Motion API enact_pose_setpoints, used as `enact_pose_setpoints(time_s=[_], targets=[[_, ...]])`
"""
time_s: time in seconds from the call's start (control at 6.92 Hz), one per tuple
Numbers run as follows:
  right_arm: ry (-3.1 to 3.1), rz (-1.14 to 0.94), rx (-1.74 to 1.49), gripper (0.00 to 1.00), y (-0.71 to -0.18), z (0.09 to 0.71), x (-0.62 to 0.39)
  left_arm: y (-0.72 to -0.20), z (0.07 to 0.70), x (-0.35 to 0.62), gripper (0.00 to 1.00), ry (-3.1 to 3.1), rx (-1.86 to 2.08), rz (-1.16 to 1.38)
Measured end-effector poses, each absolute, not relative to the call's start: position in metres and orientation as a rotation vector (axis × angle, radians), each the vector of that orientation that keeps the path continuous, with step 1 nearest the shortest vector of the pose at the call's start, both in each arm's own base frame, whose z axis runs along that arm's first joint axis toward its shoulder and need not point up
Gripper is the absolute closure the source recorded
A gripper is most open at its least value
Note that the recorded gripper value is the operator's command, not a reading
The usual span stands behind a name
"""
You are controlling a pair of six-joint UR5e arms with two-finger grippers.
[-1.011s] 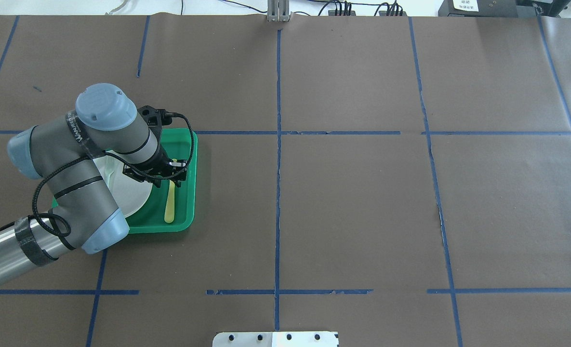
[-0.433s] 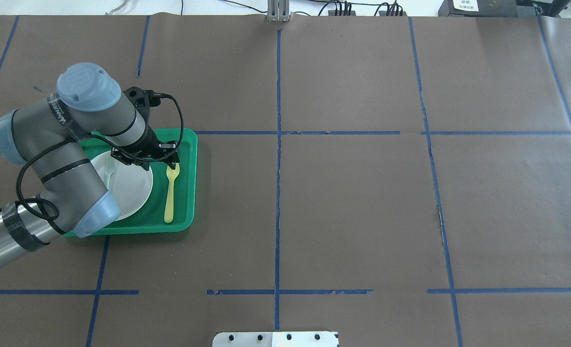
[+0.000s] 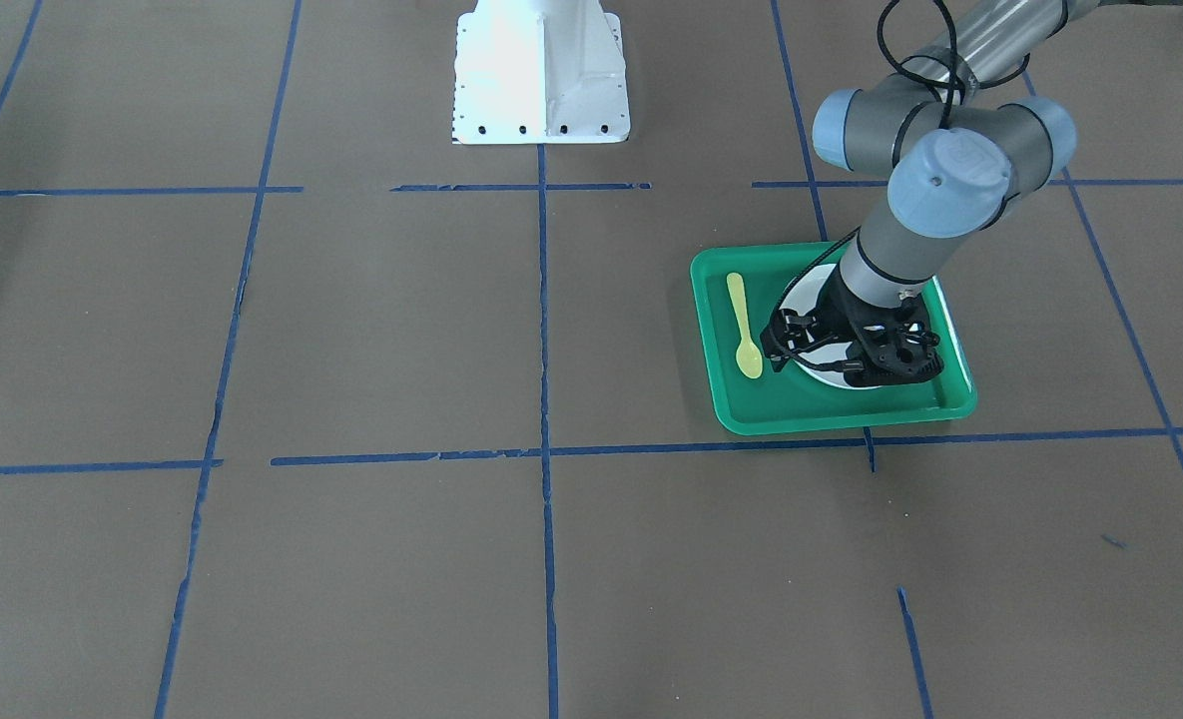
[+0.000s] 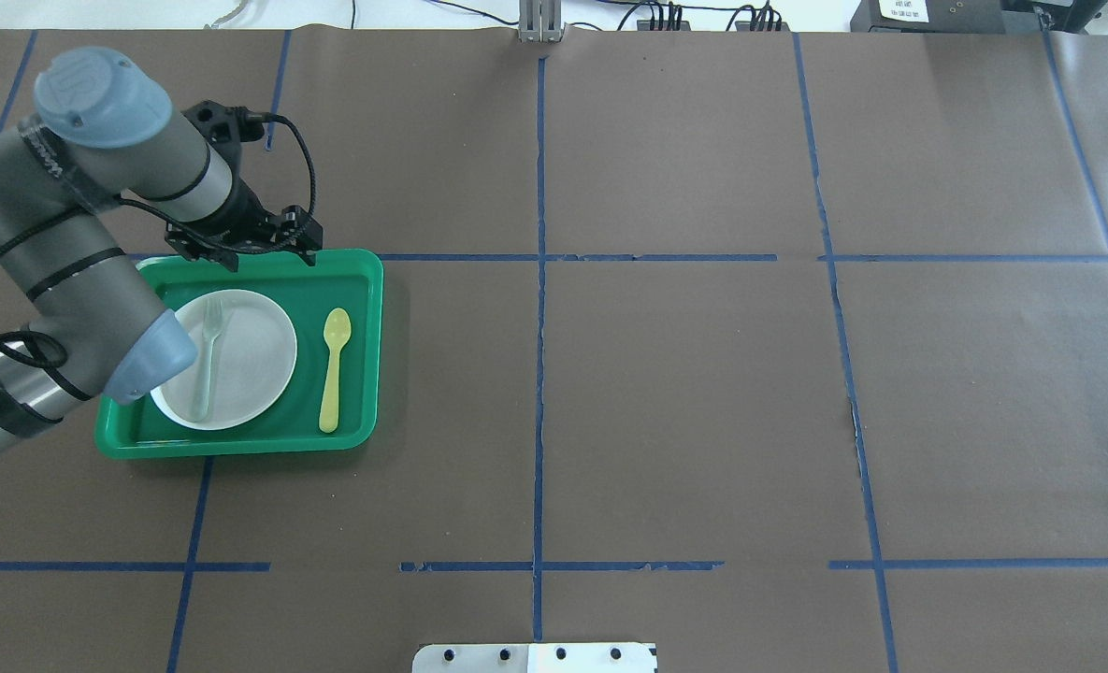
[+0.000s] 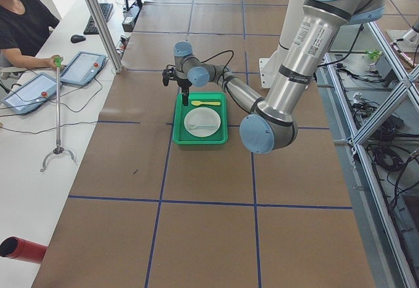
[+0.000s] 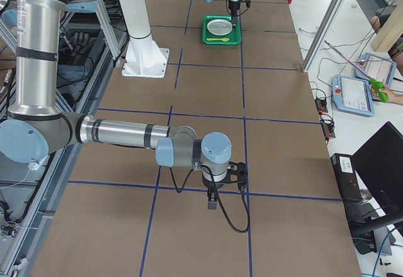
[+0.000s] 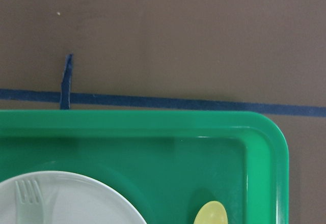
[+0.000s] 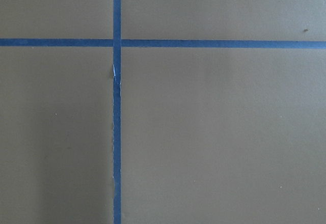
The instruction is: Place spoon
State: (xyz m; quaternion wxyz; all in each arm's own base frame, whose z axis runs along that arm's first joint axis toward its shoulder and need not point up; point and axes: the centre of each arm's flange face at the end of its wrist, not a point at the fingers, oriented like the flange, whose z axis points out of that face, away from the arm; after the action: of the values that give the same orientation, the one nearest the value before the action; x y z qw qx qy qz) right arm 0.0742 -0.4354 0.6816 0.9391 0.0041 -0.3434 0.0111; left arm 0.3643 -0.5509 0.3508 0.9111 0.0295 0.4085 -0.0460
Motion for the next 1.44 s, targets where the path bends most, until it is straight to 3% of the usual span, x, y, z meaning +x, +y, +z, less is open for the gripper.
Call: enact_pose_setpoints(time_s=[0.29,0.72,1.44], targets=[[-0.701,0.023,0.008,0.00,-0.435,0.682,0.074,-0.578,0.369,0.307,0.00,0.812,0.121,-0.077],[-0.701,0.023,0.008,0.00,-0.435,0.682,0.074,-0.588,0.452,0.185,0.00,0.756,0.146,0.003],[-0.701,0.022,0.008,0.00,-0.435,0.682,0.074,-0.515,0.582,-0.003,0.00,0.766,0.152,0.082]])
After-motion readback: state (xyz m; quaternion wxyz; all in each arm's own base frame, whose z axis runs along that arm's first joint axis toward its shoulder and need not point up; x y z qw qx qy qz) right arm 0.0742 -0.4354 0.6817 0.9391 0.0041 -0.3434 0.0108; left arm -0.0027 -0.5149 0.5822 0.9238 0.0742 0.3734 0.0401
